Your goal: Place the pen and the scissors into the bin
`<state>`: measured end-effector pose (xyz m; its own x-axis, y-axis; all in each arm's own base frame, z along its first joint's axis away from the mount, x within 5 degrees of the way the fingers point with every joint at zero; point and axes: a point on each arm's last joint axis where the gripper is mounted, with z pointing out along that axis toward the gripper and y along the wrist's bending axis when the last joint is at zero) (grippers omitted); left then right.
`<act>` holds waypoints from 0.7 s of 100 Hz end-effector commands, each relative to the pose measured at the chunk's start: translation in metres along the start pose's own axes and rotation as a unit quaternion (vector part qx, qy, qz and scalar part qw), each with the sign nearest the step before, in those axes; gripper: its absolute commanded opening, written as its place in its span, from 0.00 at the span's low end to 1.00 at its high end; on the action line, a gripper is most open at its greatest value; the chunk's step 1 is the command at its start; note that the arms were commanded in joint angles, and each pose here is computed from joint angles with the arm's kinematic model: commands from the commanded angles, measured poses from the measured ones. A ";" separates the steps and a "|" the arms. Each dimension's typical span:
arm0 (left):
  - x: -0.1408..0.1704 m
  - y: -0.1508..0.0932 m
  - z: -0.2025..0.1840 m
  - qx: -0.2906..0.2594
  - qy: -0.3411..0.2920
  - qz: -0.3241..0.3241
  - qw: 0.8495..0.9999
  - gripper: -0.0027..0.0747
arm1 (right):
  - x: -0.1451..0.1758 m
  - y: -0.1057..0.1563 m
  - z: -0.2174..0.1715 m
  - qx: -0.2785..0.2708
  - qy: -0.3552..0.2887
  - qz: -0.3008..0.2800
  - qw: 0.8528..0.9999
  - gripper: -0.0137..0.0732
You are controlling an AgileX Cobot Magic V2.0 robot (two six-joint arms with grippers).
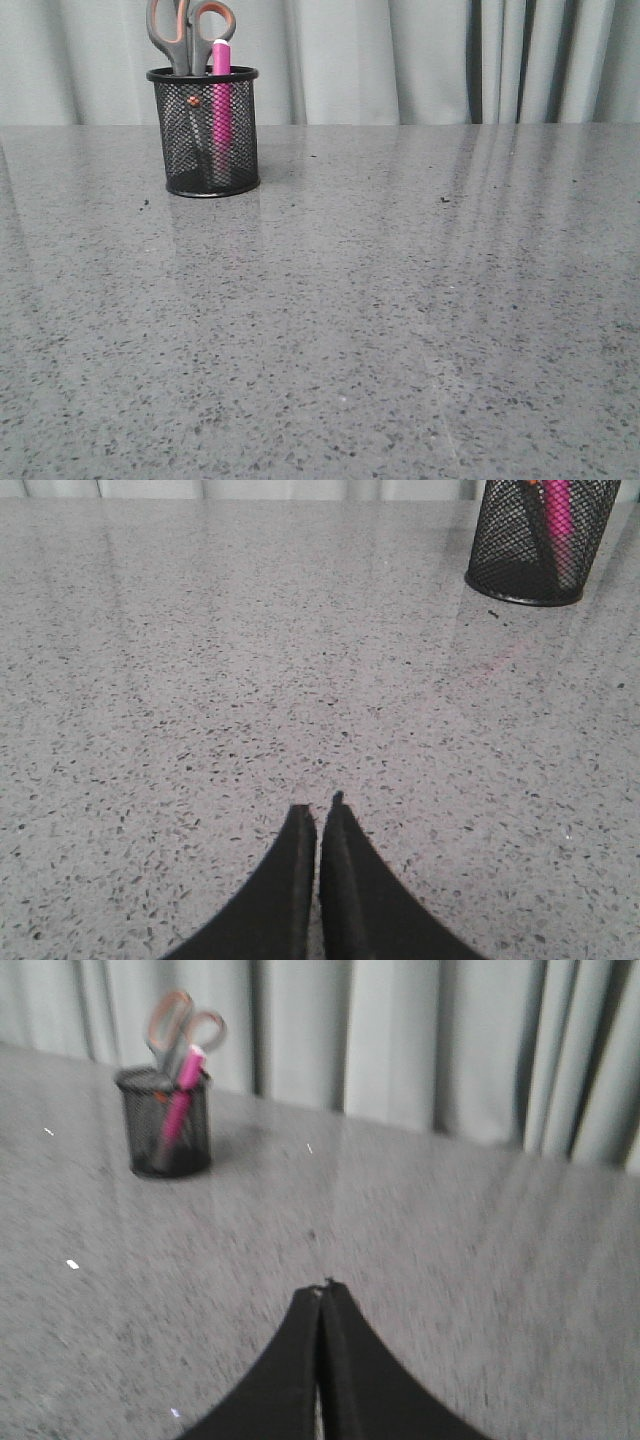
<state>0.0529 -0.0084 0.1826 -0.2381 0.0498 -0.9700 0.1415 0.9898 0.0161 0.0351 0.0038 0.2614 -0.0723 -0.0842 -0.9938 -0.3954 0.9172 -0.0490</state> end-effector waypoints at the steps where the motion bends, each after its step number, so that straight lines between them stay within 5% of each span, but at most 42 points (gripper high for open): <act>1: 0.008 0.001 0.002 -0.005 -0.022 -0.006 1.000 0.01 | 0.005 0.003 0.004 0.015 -0.031 0.027 0.999 0.08; 27: 0.008 0.001 0.002 -0.005 -0.022 -0.006 1.000 0.01 | 0.063 0.000 0.027 0.115 -0.042 0.046 0.991 0.08; 41: 0.008 0.001 0.002 -0.005 -0.022 -0.006 1.000 0.01 | 0.072 -0.006 0.025 0.171 0.018 0.024 0.985 0.08; 70: 0.008 0.001 0.002 -0.005 -0.022 -0.006 1.000 0.01 | 0.080 -0.008 0.024 0.186 0.055 0.033 0.980 0.08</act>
<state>0.0529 -0.0084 0.1826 -0.2384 0.0475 -0.9700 0.1409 0.9899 0.0139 0.0536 -0.0008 0.1809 -0.2307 -0.0326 -0.9725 -0.0252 0.9993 -0.0276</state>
